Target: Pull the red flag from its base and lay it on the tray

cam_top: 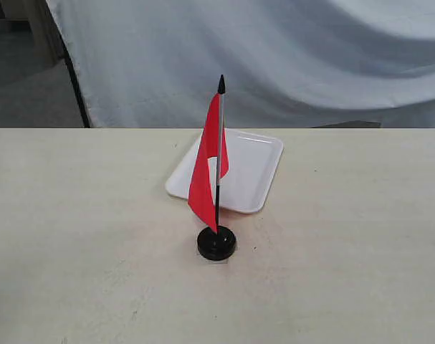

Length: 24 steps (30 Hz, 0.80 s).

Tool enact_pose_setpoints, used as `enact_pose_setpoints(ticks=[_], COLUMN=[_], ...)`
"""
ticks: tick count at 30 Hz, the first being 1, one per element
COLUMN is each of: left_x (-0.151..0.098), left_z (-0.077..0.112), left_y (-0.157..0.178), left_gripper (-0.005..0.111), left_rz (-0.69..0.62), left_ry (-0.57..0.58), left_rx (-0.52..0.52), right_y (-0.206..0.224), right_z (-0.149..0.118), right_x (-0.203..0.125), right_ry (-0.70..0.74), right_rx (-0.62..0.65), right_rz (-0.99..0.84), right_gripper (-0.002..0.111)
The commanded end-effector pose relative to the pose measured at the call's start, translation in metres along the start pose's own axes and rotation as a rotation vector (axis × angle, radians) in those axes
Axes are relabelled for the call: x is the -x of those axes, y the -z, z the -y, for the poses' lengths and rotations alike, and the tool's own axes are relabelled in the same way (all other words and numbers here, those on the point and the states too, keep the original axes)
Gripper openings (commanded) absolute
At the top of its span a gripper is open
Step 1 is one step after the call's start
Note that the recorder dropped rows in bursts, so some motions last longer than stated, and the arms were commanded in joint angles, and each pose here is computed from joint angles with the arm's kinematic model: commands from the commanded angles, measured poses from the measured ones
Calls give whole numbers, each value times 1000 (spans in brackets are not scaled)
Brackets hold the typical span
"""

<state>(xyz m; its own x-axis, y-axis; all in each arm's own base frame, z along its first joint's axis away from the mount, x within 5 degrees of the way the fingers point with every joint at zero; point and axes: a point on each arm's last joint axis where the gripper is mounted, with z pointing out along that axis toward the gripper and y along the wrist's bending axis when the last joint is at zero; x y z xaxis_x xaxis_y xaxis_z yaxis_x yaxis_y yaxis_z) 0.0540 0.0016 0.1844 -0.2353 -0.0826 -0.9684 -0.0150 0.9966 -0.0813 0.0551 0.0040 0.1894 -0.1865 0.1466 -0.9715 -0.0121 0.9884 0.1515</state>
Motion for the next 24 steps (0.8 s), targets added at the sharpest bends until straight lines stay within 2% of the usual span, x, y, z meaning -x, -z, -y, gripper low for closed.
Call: enact_pose_setpoints(ticks=[1,24], left_x=[-1,-1], left_z=[0,0], left_y=[0,0], left_gripper=[0,0], left_rz=[1,1], left_ry=[-4,-4], left_rx=[-4,-4], right_y=[0,0], right_z=[0,0], right_x=[-1,4], right_ry=[5,5], right_rx=[0,-1], right_rz=[1,49], right_gripper=[0,0])
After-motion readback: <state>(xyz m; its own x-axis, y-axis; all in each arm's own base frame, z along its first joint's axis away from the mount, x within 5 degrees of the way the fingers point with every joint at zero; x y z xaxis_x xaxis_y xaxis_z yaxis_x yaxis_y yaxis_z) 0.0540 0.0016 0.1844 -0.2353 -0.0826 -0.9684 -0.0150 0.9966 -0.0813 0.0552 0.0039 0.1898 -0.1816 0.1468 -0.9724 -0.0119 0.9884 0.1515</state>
